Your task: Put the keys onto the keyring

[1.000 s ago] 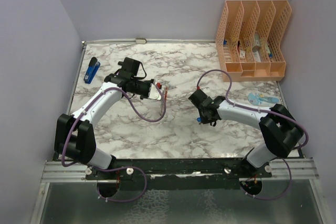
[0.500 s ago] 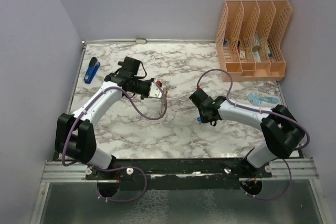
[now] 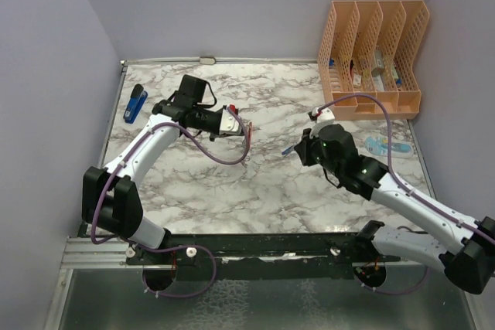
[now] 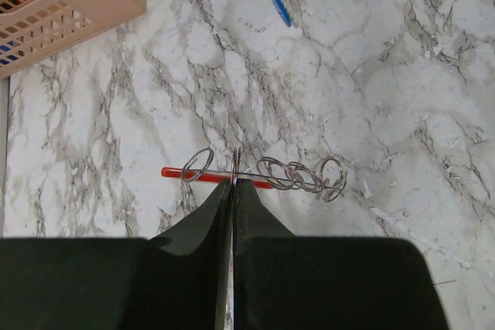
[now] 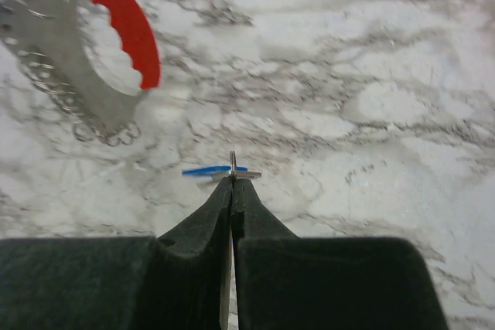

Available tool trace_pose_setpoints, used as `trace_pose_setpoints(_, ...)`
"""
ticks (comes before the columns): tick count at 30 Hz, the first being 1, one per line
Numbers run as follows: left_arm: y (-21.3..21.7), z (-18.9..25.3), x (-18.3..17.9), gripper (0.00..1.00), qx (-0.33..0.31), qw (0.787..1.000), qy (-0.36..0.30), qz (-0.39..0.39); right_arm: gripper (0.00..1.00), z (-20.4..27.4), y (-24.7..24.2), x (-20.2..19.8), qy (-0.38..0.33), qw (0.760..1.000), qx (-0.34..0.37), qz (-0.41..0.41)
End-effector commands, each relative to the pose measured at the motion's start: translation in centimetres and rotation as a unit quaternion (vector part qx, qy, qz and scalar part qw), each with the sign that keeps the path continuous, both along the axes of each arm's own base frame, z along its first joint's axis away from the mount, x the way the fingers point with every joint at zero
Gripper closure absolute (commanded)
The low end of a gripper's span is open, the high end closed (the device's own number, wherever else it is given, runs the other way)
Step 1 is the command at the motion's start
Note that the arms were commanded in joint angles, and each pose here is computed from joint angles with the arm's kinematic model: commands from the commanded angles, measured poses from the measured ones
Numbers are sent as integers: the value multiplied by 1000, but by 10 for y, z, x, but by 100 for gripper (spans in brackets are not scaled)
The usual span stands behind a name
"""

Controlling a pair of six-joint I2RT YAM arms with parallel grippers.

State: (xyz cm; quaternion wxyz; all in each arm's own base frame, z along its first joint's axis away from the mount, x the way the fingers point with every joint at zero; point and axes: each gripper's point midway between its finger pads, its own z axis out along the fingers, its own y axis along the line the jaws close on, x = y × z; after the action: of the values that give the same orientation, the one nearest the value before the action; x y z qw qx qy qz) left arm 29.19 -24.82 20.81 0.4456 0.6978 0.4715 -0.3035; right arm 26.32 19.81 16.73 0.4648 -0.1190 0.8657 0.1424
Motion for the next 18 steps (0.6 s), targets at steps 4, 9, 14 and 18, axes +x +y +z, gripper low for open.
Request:
trace_pose_setpoints(4, -9, 30, -3, 100, -34, 999, 2, -11, 99, 66, 49, -8, -97, 979, 130, 122)
trace_pose_setpoints(9, -12, 41, 6, 100, -46, 998, 23, 23, 99, 78, 76, -8, -96, 967, 165, 169)
trace_pose_setpoints(14, -8, 40, 15, 100, -34, 998, 17, 56, 99, 91, 95, -7, -100, 953, 211, 191)
trace_pose_setpoints(18, -8, 41, 14, 100, -36, 997, 23, 62, 99, 99, 104, -4, -104, 946, 236, 196)
